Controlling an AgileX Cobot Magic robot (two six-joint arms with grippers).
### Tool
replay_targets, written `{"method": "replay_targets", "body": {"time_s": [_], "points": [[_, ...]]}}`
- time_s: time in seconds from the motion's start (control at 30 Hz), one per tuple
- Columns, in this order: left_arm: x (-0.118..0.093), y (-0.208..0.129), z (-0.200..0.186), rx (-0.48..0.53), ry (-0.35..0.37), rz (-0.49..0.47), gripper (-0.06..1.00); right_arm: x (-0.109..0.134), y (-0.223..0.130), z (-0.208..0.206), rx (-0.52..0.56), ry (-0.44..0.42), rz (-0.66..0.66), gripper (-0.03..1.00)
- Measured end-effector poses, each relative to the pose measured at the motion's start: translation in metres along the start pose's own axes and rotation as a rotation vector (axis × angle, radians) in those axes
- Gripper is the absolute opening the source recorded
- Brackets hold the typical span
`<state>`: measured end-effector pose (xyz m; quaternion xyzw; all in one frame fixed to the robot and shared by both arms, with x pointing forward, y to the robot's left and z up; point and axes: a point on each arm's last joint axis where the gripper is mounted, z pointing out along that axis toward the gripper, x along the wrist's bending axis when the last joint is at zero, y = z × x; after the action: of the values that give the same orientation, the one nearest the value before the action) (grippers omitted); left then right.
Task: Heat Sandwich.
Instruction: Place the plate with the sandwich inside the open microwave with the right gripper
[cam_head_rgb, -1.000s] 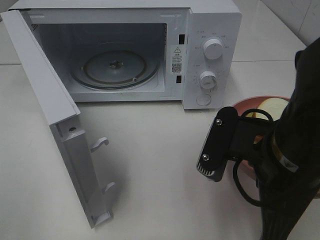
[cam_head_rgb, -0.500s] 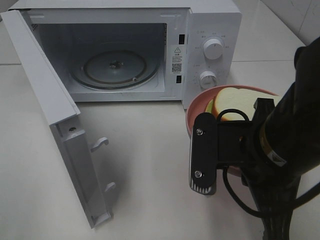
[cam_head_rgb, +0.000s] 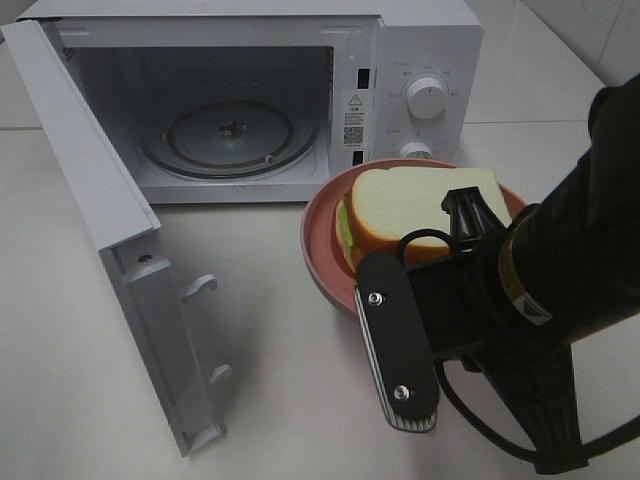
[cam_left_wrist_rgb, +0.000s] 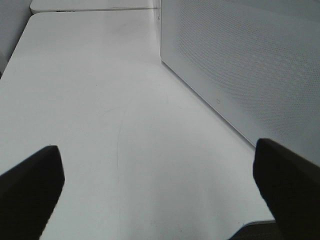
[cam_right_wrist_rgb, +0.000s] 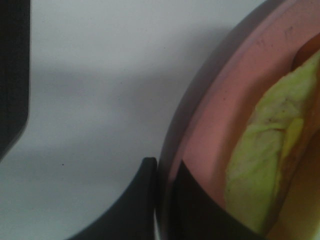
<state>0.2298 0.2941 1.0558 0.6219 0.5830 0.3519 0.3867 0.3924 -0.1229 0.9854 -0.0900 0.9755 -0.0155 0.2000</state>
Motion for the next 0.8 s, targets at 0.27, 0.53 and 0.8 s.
{"method": "replay_targets", "body": {"time_s": [0.27, 0.53, 0.8], "points": [[0.000, 0.000, 0.000, 0.000, 0.000, 0.000, 0.97, -0.005, 0.002, 0.000, -0.018, -0.055, -0.245, 0.04], [0.000, 0.000, 0.000, 0.000, 0.000, 0.000, 0.97, -0.006, 0.006, 0.000, -0.055, -0.083, -0.341, 0.04], [0.000, 0.000, 0.000, 0.000, 0.000, 0.000, 0.97, -0.018, -0.006, 0.006, -0.095, -0.074, -0.373, 0.04]]}}
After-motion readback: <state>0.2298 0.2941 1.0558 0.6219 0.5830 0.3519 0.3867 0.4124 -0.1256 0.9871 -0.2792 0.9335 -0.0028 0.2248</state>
